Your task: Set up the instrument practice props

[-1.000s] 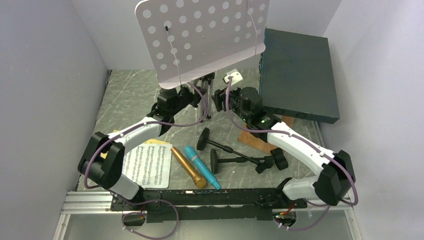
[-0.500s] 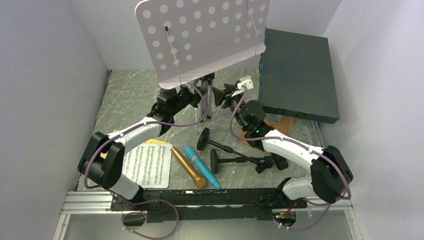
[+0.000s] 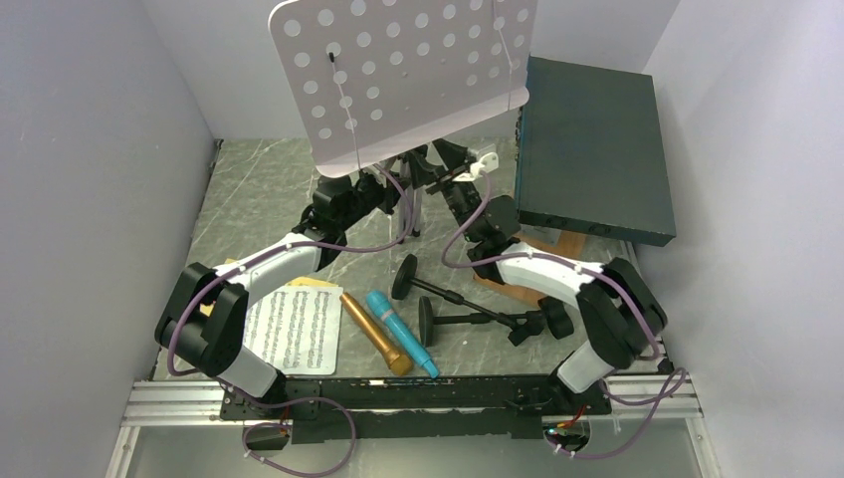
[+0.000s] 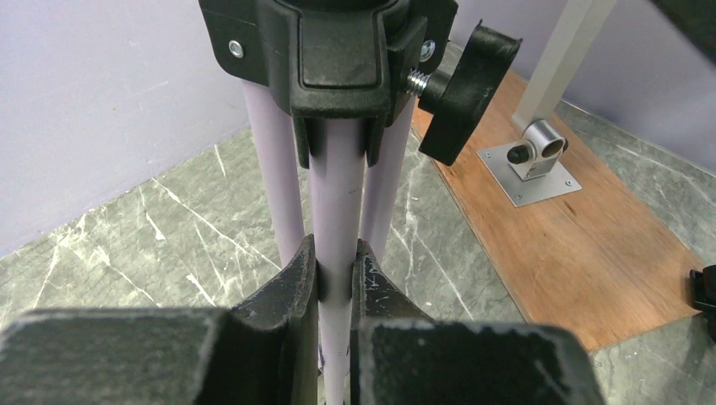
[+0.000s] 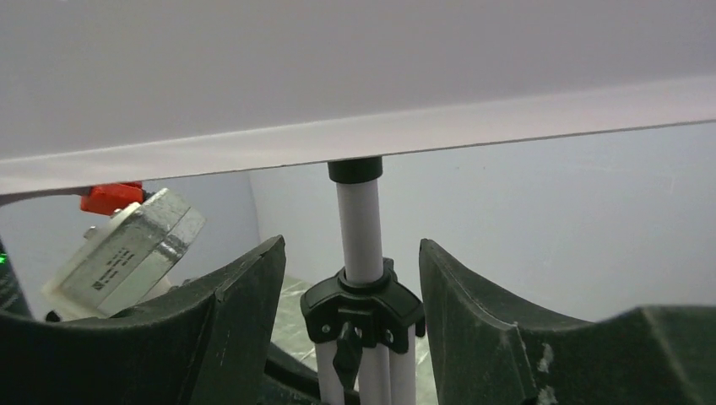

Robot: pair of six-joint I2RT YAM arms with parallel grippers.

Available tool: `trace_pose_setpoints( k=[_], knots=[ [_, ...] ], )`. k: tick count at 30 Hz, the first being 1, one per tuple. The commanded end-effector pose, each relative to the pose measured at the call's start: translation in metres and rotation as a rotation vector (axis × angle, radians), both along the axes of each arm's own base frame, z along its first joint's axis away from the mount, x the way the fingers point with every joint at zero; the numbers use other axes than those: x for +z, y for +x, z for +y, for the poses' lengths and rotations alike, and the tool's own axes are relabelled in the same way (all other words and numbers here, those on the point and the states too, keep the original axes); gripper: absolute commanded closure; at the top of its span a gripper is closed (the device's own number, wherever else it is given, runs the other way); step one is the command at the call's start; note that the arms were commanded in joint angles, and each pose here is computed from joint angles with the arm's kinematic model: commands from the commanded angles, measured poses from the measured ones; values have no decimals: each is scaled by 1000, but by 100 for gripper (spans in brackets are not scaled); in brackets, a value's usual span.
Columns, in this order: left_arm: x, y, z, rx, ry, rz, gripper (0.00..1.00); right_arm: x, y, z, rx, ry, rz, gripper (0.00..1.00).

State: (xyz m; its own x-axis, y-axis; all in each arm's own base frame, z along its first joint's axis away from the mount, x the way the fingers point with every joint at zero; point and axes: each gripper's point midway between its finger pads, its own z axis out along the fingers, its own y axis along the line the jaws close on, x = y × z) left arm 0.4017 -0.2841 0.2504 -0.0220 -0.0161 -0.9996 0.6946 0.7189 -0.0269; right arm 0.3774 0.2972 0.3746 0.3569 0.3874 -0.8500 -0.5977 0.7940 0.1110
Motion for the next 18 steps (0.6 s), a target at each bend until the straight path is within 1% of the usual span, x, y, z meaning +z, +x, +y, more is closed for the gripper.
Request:
trace_pose_setpoints(
  k=[1, 4, 10, 16, 18],
  knots=[
    [-30, -17, -7, -60, 11, 144, 100, 50, -2, 1, -36, 53, -215, 39],
    [-29, -18, -6, -61, 8, 140, 100, 52, 12, 1, -82, 64, -200, 39],
    [-27, -18, -8, -66, 3, 140, 100, 53, 27, 12, -139, 0, -206, 40],
    [-30, -17, -9, -70, 2, 148, 100, 54, 42, 21, -183, -31, -204, 49],
    [-32, -17, -8, -65, 9, 151, 100, 56, 42, 25, -201, -54, -225, 56]
  ],
)
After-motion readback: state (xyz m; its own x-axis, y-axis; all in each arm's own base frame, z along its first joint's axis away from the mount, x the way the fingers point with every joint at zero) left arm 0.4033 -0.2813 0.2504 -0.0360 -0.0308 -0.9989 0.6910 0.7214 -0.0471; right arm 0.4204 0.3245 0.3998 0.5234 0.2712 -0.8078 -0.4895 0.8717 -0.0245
